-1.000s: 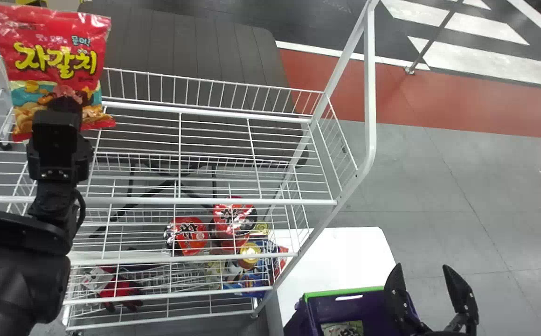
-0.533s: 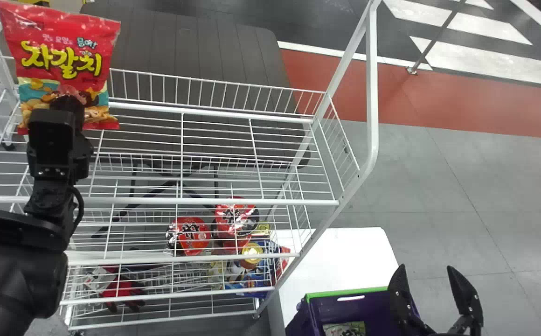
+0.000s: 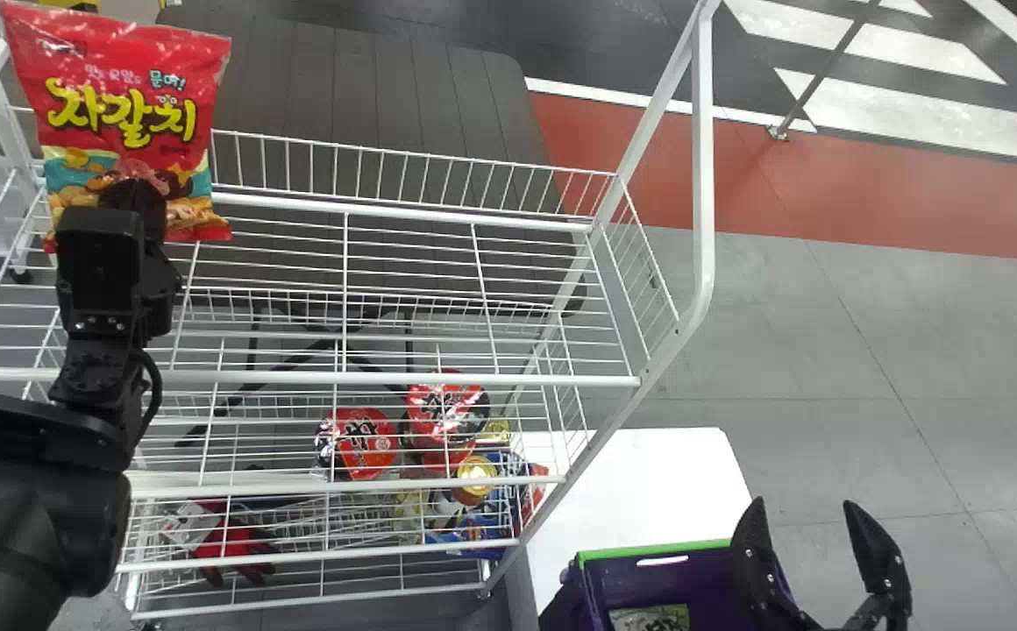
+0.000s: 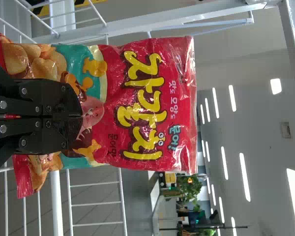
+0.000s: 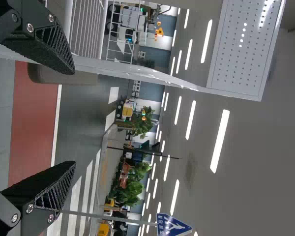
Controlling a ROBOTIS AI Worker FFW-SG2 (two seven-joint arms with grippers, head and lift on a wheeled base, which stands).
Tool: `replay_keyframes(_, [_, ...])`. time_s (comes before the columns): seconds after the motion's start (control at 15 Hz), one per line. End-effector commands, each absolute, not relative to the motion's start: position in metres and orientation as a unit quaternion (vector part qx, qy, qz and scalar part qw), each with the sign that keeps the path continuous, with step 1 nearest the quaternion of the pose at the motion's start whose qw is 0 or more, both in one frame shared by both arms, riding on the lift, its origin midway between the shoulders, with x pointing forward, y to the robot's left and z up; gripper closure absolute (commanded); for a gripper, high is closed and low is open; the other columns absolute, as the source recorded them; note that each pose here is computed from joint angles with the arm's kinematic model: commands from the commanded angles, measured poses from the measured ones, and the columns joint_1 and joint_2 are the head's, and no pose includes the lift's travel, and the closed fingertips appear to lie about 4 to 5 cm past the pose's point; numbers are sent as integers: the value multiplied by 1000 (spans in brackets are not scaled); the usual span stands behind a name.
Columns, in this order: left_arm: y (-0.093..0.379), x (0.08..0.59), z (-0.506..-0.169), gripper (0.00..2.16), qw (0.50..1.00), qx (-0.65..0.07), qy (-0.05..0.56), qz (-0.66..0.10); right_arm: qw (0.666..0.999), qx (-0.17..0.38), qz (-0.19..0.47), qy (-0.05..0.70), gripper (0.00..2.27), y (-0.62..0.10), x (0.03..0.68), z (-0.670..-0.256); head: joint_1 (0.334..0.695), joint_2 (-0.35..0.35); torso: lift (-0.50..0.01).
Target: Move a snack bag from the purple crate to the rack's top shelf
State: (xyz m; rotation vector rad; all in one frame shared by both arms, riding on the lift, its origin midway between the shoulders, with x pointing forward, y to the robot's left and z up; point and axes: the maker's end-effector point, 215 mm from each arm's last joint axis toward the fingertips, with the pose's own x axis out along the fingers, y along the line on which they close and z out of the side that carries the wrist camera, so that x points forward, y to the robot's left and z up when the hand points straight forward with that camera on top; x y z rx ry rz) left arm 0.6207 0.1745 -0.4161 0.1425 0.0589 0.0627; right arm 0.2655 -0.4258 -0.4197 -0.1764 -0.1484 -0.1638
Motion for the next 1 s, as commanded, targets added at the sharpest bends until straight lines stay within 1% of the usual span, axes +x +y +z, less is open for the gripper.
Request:
replay_keyframes(0.0, [173, 620, -417, 1035, 997, 69, 28, 31, 990, -89, -81, -76, 184, -425, 265, -419, 695, -309, 0])
replay_keyframes(0.07, [173, 619, -416, 883, 997, 68, 24, 30, 990, -89, -81, -77, 184, -425, 265, -418, 695, -309, 0])
replay_keyframes(0.13, [173, 619, -416, 579, 997, 69, 23, 30, 990, -89, -81, -79, 184, -425, 265, -417, 695, -309, 0])
replay_keyframes(0.27, [172, 619, -414, 326, 997, 68, 20, 29, 989, -90, -81, -82, 184, -425, 265, -415, 695, -309, 0])
replay_keyframes(0.33, [172, 618, -414, 248, 997, 68, 19, 30, 989, -90, -81, -82, 184, -425, 265, -415, 695, -309, 0])
replay_keyframes(0.53, [172, 616, -413, 164, 997, 67, 15, 31, 989, -91, -81, -83, 184, -424, 265, -414, 695, -310, 0])
replay_keyframes(0.73, [174, 613, -407, 164, 998, 62, 1, 34, 989, -91, -80, -81, 184, -424, 265, -416, 695, -310, 0])
replay_keyframes(0.8, [174, 607, -409, 164, 998, 59, 0, 35, 989, -90, -80, -81, 184, -423, 266, -416, 695, -309, 0])
replay_keyframes(0.93, [176, 593, -401, 164, 998, 51, -10, 37, 989, -90, -79, -81, 184, -423, 269, -415, 695, -310, 0])
